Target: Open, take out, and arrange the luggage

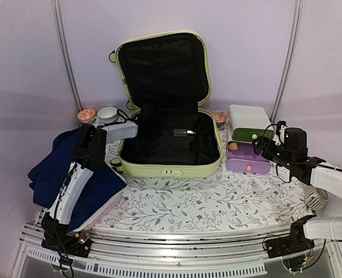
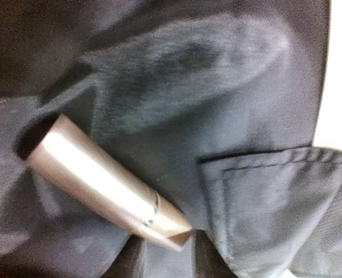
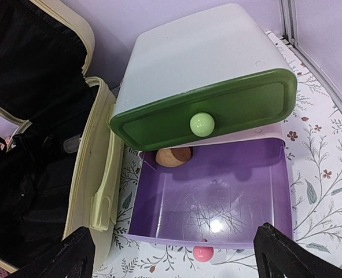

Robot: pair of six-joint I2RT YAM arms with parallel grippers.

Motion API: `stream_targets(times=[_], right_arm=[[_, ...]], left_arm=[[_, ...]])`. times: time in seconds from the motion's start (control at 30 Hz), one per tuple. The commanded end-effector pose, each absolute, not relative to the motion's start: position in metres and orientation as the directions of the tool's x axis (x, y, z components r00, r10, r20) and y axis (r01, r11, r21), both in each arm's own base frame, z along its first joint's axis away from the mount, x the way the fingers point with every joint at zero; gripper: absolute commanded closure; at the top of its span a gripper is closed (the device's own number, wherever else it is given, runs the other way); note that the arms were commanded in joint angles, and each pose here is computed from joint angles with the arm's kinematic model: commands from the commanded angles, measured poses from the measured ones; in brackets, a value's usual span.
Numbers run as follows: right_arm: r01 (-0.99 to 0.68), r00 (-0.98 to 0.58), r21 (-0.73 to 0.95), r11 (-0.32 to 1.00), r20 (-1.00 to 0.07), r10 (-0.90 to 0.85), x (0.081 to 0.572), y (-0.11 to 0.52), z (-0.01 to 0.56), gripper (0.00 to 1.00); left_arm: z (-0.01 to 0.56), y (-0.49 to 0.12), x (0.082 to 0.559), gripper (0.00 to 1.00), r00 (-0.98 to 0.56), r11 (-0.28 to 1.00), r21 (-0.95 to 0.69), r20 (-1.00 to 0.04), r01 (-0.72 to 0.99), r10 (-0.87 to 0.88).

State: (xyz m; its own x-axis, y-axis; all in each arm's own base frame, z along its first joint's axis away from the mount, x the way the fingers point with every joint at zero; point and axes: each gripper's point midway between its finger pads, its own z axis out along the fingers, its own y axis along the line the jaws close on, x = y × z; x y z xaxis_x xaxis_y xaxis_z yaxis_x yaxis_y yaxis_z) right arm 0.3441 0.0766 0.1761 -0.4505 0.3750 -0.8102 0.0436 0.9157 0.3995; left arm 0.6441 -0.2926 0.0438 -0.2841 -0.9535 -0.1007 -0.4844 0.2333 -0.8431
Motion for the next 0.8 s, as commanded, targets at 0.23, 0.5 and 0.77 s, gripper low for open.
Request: stream_targets(times=[0.23, 0.5, 0.77], right_arm=[[0.033, -0.442, 0.425, 0.904, -0.805, 0.395, 0.341, 0.077, 0.177, 0.02], [0.022, -0.447, 0.434, 0.900, -0.802, 0.397, 0.341, 0.080, 0.177, 0.02], [0.013, -0.447, 0.442, 0.897, -0.800, 0.401, 0.338, 0.081, 0.179, 0.02]], left_arm=[[0.000, -0.234, 0.649, 0.86, -0.223, 0.147, -0.820, -0.024, -0.553, -0.975], [0.051, -0.271, 0.602, 0.92, -0.301, 0.192, -0.854, -0.043, -0.484, -0.953], [0.106, -0.307, 0.566, 0.94, -0.419, 0.318, -0.872, -0.148, -0.372, -0.896]])
